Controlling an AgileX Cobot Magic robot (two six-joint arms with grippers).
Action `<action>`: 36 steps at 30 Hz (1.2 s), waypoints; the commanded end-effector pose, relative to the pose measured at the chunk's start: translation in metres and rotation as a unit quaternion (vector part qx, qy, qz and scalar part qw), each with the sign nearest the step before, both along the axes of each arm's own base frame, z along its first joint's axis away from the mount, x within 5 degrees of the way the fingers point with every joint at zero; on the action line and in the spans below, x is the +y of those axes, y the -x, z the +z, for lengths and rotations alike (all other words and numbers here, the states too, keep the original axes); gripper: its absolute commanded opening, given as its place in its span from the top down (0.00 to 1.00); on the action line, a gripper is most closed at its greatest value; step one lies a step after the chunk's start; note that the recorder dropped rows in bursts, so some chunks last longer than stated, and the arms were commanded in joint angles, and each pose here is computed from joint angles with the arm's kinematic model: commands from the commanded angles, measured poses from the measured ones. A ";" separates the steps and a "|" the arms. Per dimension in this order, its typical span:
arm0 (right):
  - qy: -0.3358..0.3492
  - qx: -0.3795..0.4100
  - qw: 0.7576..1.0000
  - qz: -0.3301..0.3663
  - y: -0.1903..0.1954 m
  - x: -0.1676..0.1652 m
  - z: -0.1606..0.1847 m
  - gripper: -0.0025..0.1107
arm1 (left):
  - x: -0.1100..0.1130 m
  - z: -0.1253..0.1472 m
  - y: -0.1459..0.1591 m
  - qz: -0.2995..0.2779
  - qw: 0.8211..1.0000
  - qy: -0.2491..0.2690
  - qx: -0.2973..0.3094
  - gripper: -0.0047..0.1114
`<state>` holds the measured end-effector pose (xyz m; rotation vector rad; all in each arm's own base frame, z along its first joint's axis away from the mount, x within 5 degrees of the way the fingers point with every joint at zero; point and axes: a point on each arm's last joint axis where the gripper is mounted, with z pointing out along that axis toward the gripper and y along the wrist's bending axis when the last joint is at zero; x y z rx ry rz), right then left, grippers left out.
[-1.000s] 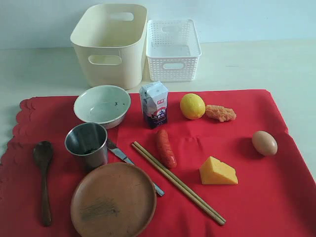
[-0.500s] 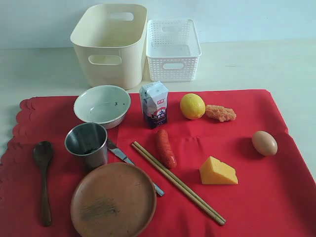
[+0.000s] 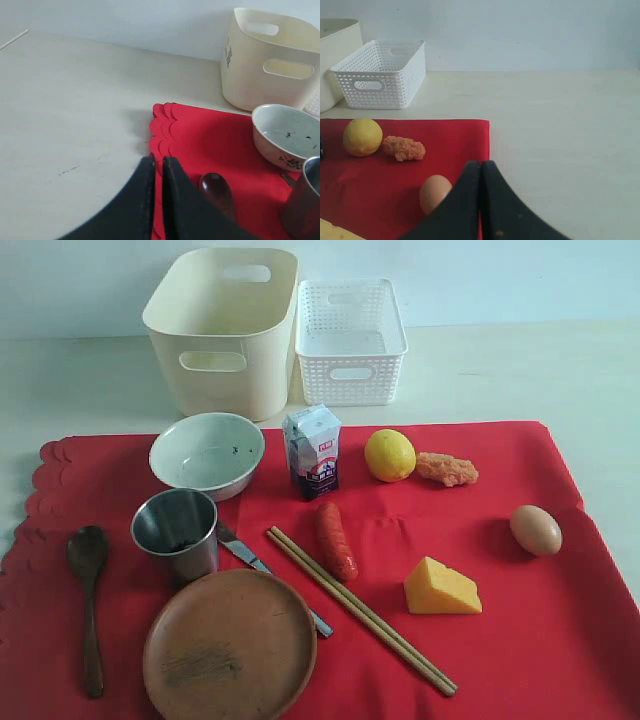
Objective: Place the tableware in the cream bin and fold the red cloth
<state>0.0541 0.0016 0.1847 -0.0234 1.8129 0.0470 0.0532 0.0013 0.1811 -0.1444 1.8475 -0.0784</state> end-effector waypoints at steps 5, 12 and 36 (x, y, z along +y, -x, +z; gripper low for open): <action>0.001 -0.005 1.000 0.003 0.000 0.000 0.000 0.98 | 0.000 0.000 0.000 0.001 1.000 -0.001 -0.004 0.89; 0.001 -0.005 1.000 0.003 0.000 0.000 0.000 0.98 | 0.000 0.000 0.000 0.001 1.000 -0.001 -0.004 0.89; -0.001 -0.054 0.999 0.002 0.002 0.000 0.043 0.98 | 0.000 0.000 0.000 0.001 1.000 -0.001 -0.004 0.89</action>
